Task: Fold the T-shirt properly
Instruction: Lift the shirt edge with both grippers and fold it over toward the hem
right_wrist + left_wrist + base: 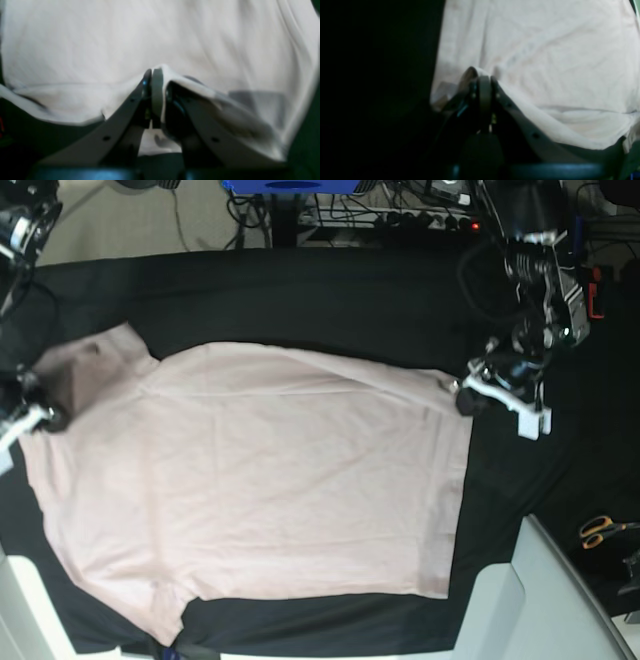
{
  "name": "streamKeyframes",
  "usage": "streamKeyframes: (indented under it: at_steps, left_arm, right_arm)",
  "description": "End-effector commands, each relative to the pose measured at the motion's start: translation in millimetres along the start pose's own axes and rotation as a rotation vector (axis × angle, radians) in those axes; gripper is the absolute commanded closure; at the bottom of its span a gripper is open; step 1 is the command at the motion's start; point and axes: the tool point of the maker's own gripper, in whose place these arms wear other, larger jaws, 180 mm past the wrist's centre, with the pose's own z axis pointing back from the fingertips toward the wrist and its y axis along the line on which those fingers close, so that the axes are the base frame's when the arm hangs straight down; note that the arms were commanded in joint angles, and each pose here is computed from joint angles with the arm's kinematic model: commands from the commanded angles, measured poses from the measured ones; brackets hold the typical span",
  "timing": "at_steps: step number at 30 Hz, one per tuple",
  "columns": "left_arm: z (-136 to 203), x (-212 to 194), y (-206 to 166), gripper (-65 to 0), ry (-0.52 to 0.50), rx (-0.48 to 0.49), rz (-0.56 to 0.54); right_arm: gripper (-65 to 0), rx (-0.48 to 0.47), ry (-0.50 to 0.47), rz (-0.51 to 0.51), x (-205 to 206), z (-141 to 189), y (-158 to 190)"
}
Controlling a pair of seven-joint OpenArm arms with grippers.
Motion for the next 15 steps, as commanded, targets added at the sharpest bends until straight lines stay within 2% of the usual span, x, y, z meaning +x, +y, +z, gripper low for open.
streamKeyframes:
  at_steps: [1,6,11,15]
  left_arm:
    - [1,20,4,0.0,-0.043,0.002,-0.012]
    - [-7,39,5,0.0,-0.065,-0.002,-0.01]
    - [-13,56,9,0.0,-0.061,0.042,-0.086]
    - [-18,62,9,0.0,-0.06,0.047,-0.09]
  right_arm:
    - [-0.5,0.007,-0.043,0.014,18,4,0]
    - [-0.5,0.03,-0.069,0.006,32,-8,4]
    - [-0.5,0.039,-0.103,-0.004,44,-16,3]
    - [-0.5,0.037,-0.138,-0.027,58,-15,-2]
